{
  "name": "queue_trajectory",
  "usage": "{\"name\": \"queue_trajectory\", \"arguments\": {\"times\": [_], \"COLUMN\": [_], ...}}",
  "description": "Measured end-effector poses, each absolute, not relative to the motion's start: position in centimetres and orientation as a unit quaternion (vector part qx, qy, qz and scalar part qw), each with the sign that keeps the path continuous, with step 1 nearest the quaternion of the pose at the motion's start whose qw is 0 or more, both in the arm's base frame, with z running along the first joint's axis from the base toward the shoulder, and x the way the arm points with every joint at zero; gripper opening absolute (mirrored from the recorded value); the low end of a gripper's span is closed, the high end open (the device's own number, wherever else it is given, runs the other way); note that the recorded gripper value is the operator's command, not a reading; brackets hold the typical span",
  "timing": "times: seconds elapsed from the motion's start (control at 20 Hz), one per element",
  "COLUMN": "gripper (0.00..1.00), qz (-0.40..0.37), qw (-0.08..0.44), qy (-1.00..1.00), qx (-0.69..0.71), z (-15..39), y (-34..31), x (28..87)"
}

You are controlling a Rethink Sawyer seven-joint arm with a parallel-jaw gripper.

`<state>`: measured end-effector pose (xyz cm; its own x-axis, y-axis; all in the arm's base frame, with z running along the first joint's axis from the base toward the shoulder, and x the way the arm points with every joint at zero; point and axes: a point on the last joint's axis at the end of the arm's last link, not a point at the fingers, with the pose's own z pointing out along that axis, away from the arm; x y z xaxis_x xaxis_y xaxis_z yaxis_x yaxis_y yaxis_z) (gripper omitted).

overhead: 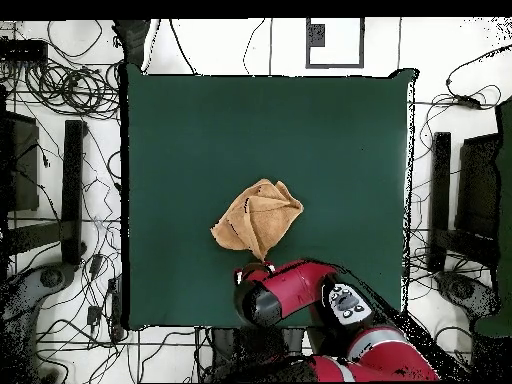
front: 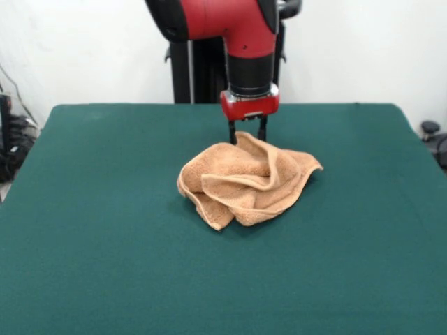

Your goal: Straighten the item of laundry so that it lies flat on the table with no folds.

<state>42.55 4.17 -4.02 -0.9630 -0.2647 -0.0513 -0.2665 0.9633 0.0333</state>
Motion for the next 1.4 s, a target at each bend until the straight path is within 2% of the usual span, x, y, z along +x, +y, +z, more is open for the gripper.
{"name": "queue_trajectory", "arguments": {"times": [0.65,1.4], "gripper": [1.0,1.0], "qz": [0.02,0.005], "qw": [0.023,0.061], "qy": [0.991,0.994], "qx": [-0.129,-0.096], "z": [-3.9,0.1], "y": [4.2,3.7], "x": [42.6,45.7]}}
